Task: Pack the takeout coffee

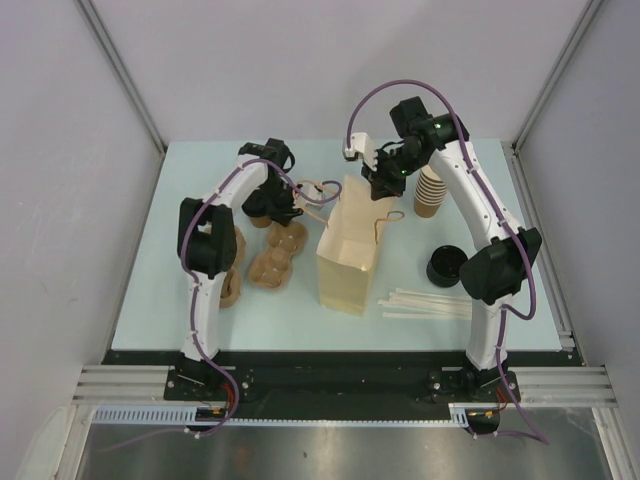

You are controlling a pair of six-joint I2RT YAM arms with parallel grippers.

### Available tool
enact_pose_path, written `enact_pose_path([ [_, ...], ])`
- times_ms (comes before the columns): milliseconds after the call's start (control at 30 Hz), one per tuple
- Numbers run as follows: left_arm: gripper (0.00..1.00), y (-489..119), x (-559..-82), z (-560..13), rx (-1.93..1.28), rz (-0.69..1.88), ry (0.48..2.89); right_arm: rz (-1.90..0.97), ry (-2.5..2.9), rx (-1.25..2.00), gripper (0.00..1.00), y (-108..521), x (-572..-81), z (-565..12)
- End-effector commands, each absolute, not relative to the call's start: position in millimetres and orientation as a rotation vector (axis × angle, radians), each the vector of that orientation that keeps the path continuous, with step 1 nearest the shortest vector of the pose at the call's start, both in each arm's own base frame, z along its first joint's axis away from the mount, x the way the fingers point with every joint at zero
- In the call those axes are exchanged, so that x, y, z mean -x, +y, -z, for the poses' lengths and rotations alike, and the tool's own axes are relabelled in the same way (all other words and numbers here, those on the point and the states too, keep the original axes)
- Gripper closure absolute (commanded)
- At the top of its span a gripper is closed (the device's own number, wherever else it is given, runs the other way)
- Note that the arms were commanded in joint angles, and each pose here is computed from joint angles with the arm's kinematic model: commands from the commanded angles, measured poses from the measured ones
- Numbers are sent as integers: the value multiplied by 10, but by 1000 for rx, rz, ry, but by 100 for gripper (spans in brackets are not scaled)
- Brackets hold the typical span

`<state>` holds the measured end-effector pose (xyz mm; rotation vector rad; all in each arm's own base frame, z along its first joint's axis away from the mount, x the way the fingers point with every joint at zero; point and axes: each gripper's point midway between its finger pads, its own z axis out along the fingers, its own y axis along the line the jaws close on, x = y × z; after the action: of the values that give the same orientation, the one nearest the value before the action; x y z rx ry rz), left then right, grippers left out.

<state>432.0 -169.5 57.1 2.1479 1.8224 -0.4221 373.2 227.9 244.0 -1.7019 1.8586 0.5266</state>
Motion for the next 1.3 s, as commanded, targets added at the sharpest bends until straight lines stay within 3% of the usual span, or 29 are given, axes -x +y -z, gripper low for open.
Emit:
enact_pose_path([
  [0, 67, -1716, -4399, -626, -2144, 395, 1813, -621, 1938, 1736, 100, 2151, -3370, -2490],
  [133, 85, -1736, -4362, -689, -2133, 418, 1812, -630, 1938, 1736, 100, 2138, -3372, -2474],
  [300, 100, -1812, -4340, -866, -2068, 448, 1811, -653, 1938, 1706, 100, 2094, -3374, -2510],
  [800, 100, -1749, -4256, -1630, -1806, 519, 1911, -697, 1939, 1698, 100, 2013, -3274, -2490],
  [1267, 100, -1391, -4256, -3004, -1429, 389, 1843, -732, 1932, 1694, 100, 2105, -3221, -2517],
])
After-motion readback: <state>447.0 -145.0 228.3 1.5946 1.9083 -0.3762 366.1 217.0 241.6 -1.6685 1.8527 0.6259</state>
